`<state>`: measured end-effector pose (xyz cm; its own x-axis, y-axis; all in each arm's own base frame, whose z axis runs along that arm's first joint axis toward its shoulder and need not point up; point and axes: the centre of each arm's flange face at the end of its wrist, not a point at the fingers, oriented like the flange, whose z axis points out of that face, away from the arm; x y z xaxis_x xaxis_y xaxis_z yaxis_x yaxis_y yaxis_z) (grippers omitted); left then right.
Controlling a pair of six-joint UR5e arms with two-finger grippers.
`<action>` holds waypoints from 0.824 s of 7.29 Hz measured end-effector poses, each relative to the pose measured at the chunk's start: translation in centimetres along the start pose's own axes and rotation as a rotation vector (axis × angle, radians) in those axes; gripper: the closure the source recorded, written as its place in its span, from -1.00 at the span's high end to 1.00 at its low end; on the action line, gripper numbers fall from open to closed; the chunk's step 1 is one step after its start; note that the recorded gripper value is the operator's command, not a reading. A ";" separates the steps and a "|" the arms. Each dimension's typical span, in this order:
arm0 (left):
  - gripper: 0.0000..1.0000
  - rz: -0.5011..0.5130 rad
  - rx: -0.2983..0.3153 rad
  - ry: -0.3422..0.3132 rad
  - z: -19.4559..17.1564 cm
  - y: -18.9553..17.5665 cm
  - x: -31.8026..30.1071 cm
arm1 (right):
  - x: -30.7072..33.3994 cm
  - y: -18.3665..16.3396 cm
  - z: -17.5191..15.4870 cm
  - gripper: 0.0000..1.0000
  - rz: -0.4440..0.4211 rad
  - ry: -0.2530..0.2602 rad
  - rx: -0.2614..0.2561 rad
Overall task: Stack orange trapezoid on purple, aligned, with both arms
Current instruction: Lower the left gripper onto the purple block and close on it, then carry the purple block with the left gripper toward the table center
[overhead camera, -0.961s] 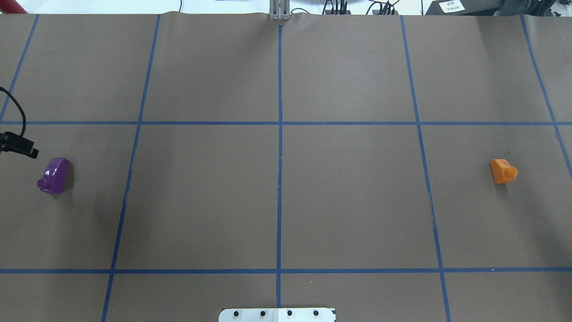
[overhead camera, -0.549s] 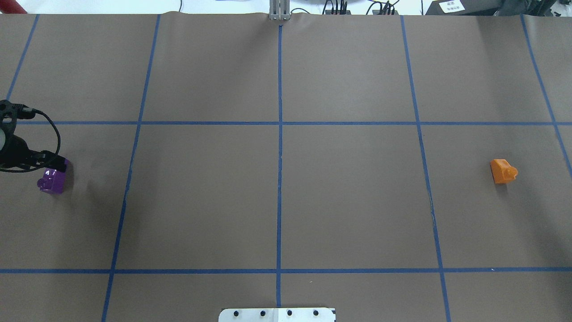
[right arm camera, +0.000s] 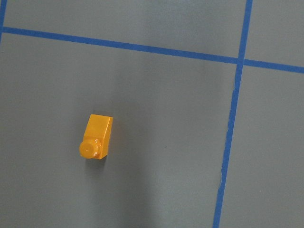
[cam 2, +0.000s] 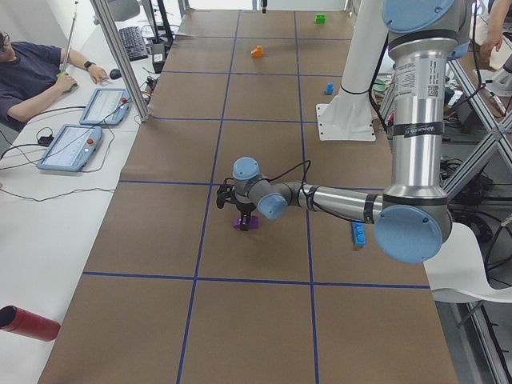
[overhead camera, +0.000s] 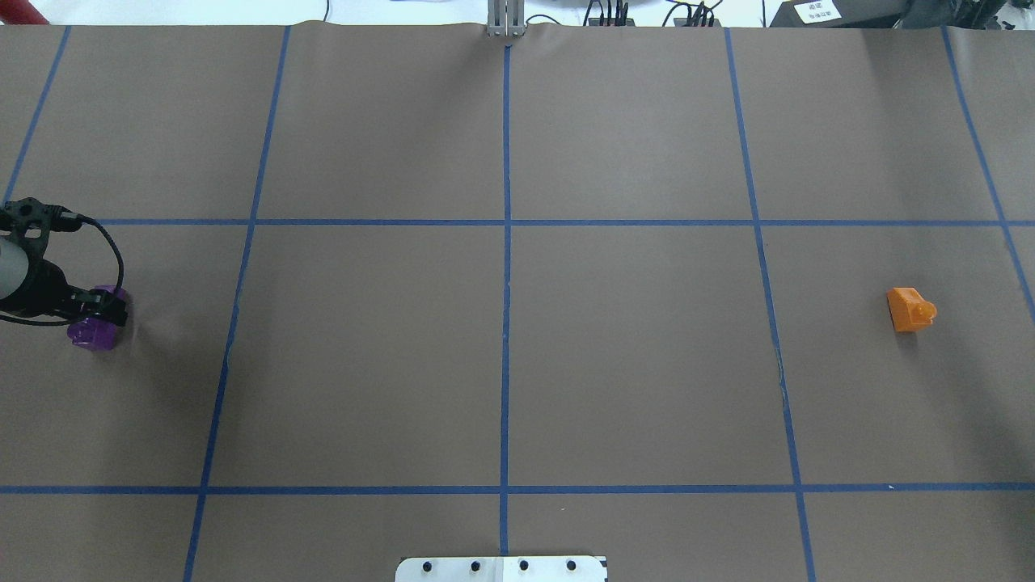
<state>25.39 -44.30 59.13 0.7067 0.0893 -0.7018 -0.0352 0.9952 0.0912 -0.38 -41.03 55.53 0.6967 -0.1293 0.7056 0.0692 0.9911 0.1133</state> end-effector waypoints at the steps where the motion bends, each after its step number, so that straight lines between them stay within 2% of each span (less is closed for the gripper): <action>1: -1.00 0.003 0.000 0.002 -0.1 0.0 0.2 | 0.0 0.0 0.0 1.00 -0.002 0.000 0.002; 3: -1.00 0.018 -0.008 0.042 -1.4 0.1 1.7 | -0.1 0.0 -0.1 1.00 -0.004 -0.002 0.004; 5: -1.00 0.042 -0.029 0.114 -5.0 -0.2 5.9 | -0.2 0.0 -0.1 1.00 -0.004 -0.005 0.009; 6: -1.00 0.046 -0.028 0.124 -7.3 -1.3 9.1 | -0.2 0.0 -0.1 1.00 -0.004 -0.006 0.011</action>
<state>26.70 -44.47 47.48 0.6114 0.1370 -0.7793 -0.0861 0.9906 0.1065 -0.42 -41.05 55.29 0.6923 -0.1336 0.7091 0.0643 0.9902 0.1238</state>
